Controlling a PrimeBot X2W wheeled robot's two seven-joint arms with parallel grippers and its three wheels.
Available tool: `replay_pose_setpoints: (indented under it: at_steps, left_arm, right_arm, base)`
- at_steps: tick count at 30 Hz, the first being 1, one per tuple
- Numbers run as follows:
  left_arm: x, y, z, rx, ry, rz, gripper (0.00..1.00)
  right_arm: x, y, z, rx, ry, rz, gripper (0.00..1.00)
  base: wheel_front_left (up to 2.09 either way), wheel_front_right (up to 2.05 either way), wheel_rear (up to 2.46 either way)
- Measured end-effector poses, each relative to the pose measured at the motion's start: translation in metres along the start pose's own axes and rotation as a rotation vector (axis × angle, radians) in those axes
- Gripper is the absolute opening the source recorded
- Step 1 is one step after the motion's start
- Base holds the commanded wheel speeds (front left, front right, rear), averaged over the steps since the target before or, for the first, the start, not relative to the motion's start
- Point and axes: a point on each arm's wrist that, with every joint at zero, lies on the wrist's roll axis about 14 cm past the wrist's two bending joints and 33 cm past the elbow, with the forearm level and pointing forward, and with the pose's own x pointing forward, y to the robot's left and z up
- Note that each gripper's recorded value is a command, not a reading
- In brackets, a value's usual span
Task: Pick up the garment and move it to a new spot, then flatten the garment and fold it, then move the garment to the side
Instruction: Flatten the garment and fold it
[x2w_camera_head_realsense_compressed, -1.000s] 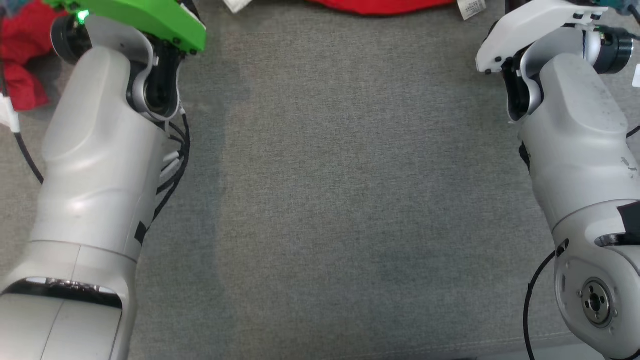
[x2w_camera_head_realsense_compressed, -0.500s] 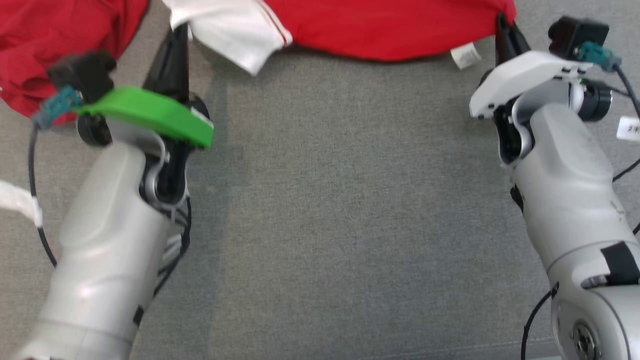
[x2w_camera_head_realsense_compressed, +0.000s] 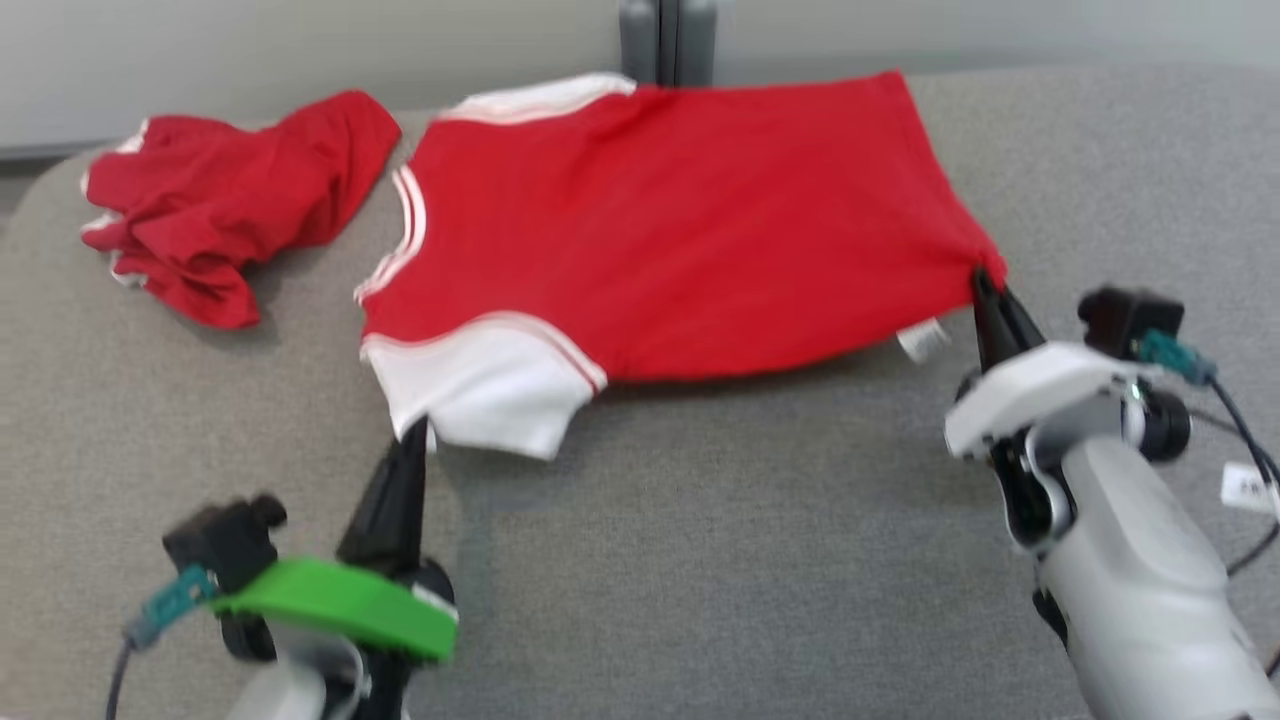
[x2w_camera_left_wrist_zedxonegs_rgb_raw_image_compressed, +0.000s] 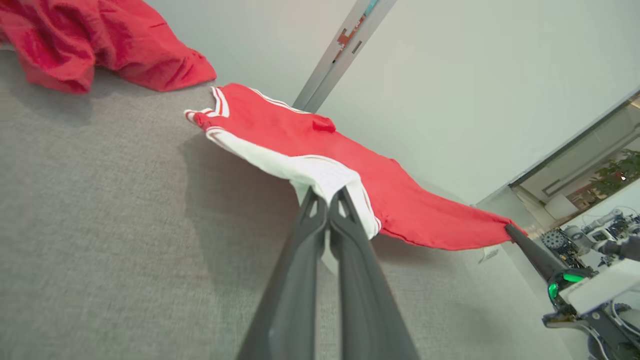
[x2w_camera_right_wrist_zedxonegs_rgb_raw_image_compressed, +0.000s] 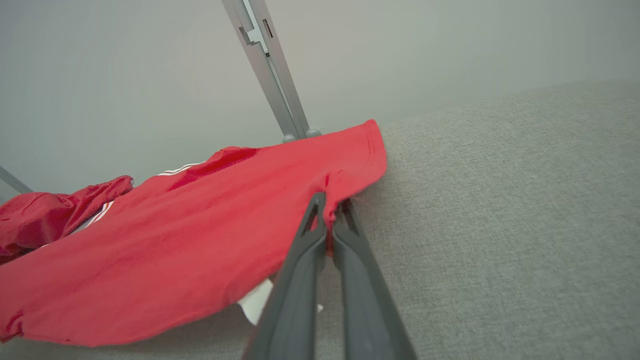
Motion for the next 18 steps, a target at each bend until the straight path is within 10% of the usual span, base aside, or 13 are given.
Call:
replay_pose_setpoints:
  at_steps: [18]
  left_arm:
    - [-0.098,-0.026,-0.012,0.021,0.113,0.054,0.0]
  right_arm:
    - [-0.128,-0.019,-0.029,0.086,0.074,-0.09,0.0]
  base:
    - [0.0,0.0,0.0]
